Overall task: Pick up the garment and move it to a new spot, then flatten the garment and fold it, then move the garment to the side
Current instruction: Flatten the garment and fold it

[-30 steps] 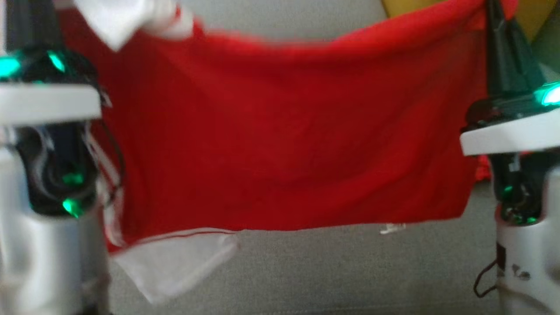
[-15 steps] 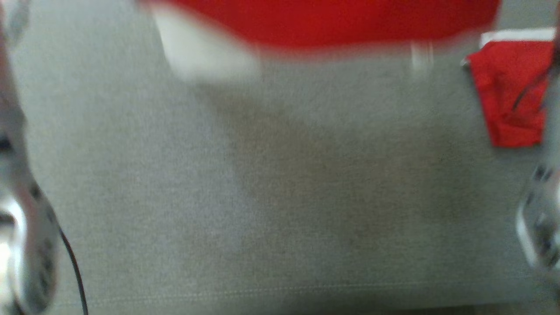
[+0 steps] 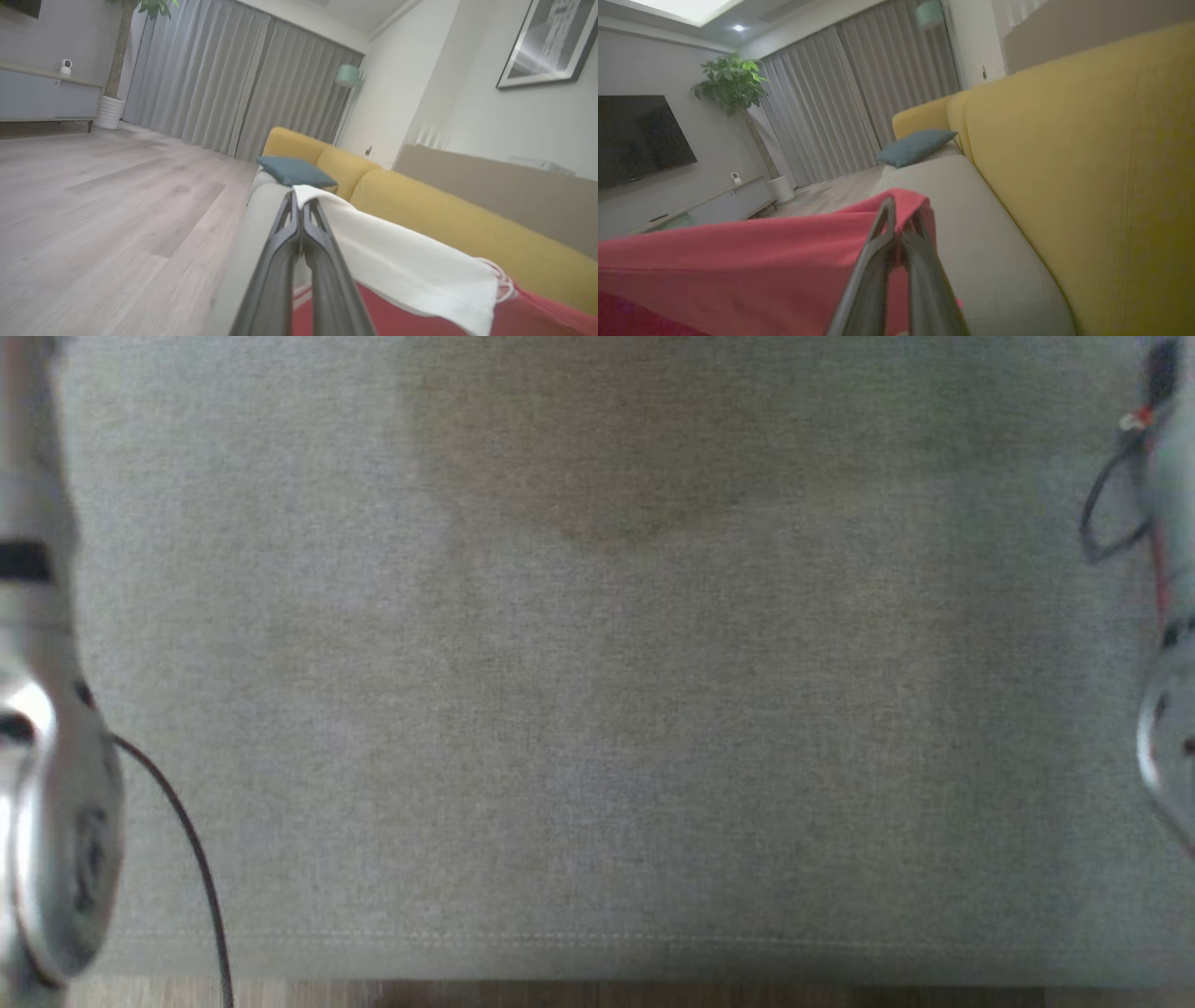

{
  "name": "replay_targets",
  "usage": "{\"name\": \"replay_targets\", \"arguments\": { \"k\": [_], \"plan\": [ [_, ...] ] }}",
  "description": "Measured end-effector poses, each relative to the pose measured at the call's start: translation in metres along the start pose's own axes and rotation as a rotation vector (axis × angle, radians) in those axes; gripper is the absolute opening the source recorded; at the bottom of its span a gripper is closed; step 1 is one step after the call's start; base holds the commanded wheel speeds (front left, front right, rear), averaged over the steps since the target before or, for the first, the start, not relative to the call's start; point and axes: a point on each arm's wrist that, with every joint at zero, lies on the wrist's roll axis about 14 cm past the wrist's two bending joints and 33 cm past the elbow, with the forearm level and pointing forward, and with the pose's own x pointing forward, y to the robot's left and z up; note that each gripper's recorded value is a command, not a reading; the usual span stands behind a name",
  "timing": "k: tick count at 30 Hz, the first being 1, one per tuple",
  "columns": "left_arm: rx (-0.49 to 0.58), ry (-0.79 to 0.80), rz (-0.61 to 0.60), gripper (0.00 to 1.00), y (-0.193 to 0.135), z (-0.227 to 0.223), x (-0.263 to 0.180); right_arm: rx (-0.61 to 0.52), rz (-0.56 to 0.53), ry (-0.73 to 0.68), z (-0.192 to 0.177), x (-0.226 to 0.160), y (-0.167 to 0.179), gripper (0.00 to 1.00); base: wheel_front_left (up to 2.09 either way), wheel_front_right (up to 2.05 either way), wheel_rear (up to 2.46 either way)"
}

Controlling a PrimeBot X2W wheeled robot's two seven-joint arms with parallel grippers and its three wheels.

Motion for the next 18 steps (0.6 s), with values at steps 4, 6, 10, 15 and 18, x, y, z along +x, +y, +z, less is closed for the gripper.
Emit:
{"name": "replay_targets", "arguments": {
  "k": [4,6,10,15,18],
  "plan": [
    [0.029,0.149,0.028,0.0,0.019,-0.055,-0.038,0.0,-0.035,0.222,-0.077,-0.034,-0.014,0.0,0.0,0.0,0.0],
    [0.043,0.189,0.029,0.0,0.022,-0.068,-0.051,-0.006,-0.044,0.282,-0.094,-0.046,-0.019,0.0,0.0,0.0,0.0],
    [0.084,0.293,0.037,0.0,0.033,-0.1,-0.1,-0.062,-0.046,0.466,-0.137,-0.088,-0.028,0.0,0.0,0.0,0.0],
    [0.132,0.41,-0.037,0.0,0.023,-0.124,-0.164,-0.106,-0.049,0.609,-0.153,-0.134,-0.04,0.0,0.0,0.0,0.0],
    [0.176,0.487,-0.096,0.0,0.016,-0.135,-0.206,-0.158,-0.035,0.682,-0.159,-0.164,-0.046,0.0,0.0,0.0,0.0]
  ]
}}
